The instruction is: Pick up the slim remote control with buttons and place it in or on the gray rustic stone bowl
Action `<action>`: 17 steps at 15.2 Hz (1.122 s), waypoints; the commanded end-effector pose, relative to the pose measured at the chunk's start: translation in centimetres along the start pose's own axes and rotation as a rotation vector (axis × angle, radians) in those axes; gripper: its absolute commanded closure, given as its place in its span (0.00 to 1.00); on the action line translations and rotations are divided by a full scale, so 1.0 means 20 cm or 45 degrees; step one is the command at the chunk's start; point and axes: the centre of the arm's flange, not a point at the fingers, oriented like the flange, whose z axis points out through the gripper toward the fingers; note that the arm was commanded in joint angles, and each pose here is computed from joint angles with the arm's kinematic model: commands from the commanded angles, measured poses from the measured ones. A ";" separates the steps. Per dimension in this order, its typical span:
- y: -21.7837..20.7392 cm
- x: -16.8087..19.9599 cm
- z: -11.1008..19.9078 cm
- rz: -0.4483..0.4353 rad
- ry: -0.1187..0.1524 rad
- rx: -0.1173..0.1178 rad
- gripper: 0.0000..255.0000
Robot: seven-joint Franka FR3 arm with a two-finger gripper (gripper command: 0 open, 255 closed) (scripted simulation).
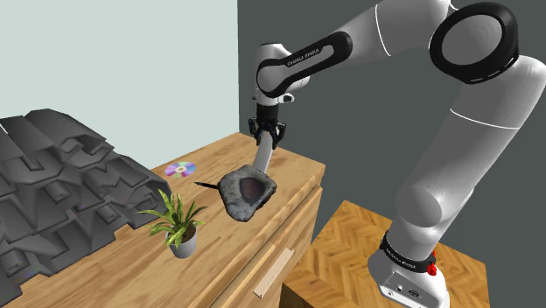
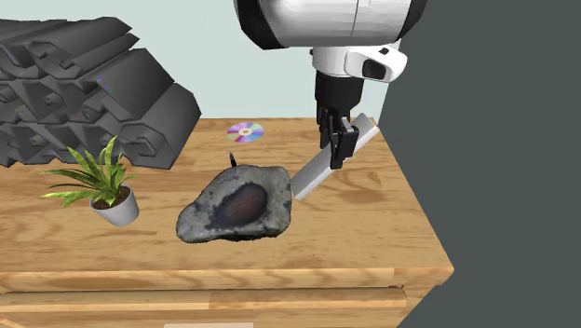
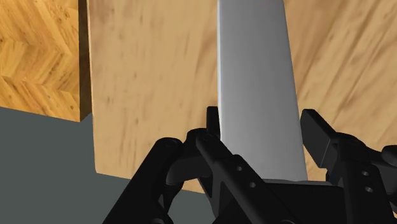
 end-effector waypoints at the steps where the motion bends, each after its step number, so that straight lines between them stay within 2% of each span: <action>1: 0.00 0.00 -0.06 0.000 0.000 0.000 1.00; 13: 0.01 0.01 -0.37 0.000 0.000 0.000 1.00; 17: 0.05 -0.25 -0.37 0.000 0.000 0.000 1.00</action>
